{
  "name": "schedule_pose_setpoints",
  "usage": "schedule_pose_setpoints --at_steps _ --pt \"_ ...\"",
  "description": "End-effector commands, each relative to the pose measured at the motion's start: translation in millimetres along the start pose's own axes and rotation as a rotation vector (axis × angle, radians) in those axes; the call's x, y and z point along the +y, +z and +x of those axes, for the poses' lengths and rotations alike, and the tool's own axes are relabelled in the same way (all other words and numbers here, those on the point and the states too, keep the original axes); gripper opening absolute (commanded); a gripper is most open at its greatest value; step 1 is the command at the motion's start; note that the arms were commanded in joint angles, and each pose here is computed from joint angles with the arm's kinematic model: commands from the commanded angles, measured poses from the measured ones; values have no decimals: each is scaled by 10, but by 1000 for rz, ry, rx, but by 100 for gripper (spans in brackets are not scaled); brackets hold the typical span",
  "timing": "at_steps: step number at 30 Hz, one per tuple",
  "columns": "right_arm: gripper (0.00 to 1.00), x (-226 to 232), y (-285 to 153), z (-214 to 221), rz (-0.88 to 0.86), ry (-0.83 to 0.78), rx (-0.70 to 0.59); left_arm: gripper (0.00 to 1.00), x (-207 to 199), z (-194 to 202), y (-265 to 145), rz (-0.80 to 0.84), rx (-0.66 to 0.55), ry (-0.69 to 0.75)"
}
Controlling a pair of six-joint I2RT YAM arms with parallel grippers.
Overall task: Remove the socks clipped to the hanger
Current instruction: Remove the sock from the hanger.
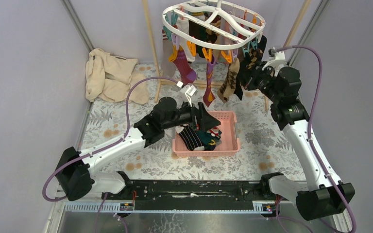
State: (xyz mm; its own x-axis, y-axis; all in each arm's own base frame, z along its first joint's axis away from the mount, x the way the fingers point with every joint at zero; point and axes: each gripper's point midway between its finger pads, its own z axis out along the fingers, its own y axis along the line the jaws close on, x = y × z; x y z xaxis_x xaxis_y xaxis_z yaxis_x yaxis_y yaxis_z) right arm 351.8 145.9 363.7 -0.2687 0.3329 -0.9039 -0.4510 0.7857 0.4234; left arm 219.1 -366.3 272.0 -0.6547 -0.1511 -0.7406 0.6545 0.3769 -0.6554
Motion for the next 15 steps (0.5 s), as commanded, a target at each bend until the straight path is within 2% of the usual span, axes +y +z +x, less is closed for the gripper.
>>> schedule_pose_setpoints --at_steps 1,15 --pt "6 413 77 -206 -110 -48 -21 99 -264 -284 41 83 -88 22" --pt "6 1168 696 288 -208 -118 173 99 -163 -386 -167 -20 -149 58"
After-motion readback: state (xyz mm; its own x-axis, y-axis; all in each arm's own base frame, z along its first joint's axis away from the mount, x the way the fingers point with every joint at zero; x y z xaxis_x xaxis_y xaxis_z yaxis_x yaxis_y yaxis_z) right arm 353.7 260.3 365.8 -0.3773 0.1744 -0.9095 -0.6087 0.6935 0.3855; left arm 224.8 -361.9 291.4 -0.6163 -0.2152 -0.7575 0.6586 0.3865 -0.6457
